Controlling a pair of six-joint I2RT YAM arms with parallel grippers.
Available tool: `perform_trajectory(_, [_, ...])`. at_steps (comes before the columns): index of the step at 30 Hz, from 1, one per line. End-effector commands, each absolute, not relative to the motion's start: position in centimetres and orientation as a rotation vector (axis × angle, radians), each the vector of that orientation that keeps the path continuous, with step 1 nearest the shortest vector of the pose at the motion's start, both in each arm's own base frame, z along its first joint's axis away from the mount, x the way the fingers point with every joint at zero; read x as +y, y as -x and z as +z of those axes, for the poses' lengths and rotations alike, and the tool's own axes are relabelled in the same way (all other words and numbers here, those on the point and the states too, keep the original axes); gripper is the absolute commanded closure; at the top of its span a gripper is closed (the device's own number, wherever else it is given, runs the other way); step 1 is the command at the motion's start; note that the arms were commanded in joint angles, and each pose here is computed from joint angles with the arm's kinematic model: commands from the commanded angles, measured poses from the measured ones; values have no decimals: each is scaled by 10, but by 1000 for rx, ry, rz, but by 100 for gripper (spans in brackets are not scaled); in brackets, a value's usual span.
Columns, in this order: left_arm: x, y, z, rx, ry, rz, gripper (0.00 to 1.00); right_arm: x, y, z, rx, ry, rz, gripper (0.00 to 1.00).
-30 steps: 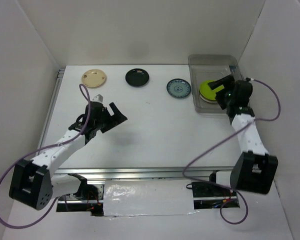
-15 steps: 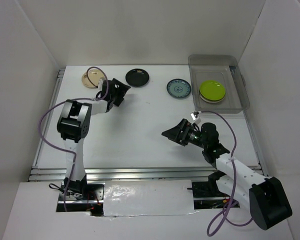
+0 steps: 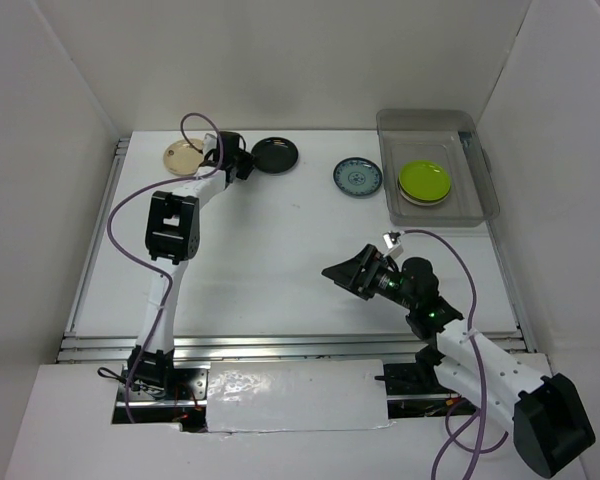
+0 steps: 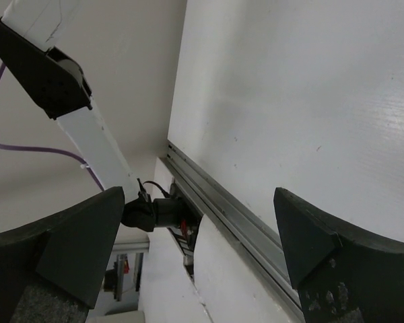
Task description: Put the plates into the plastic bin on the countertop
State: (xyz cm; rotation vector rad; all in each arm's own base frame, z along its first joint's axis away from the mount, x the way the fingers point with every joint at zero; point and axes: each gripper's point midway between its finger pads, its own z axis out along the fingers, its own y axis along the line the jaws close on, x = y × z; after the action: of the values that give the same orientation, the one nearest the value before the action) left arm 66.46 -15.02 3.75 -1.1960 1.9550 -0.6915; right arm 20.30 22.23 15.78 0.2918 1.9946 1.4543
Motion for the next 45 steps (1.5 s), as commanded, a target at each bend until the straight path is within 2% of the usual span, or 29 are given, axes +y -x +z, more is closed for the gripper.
perform_trajectory(1, [-141,-627,-53,2168,1258,-513,57,223,-205,177,1952,-264,1449,0])
perform_trajectory(3, [-147,-636,-48,2143,1199,-568,64,222,-204,180,1944,-253,1439,0])
perform_trajectory(7, [-154,-641,-27,2103,1115,-551,90,218,-207,172,1967,-270,1390,0])
perform_trajectory(8, [-157,-643,-18,2076,1092,-556,100,216,-208,170,1972,-281,1382,0])
perform_trajectory(11, [-156,-635,28,2034,1024,-509,100,214,-212,164,1980,-278,1358,0])
perform_trajectory(13, [-155,-609,31,2078,1009,-456,100,212,-217,160,1993,-289,1320,0])
perform_trajectory(19, [-172,-487,74,2207,770,-481,100,203,-256,175,2013,-248,1074,0])
perform_trajectory(20, [-180,-473,100,2181,691,-552,100,203,-262,176,2015,-219,1034,0])
perform_trajectory(21, [-185,-442,81,2244,665,-540,100,204,-274,179,2035,-217,995,0])
perform_trajectory(23, [-195,-403,86,2277,548,-586,100,207,-290,187,2034,-182,954,0])
perform_trajectory(28, [-223,-351,114,2290,281,-793,100,223,-314,129,2277,-169,861,0])
perform_trajectory(31, [-231,-328,128,2268,190,-845,100,236,-311,105,2337,-161,919,5])
perform_trajectory(34, [-231,-315,137,2238,155,-884,100,244,-295,91,2360,-173,973,12])
perform_trajectory(37, [-234,-301,143,2203,101,-970,100,254,-275,93,2341,-139,1102,22])
perform_trajectory(43, [-230,-291,140,2174,89,-1073,100,265,-247,96,2312,-125,1326,63])
perform_trajectory(45, [-228,-290,140,2166,101,-1075,100,269,-245,105,2280,-113,1374,91])
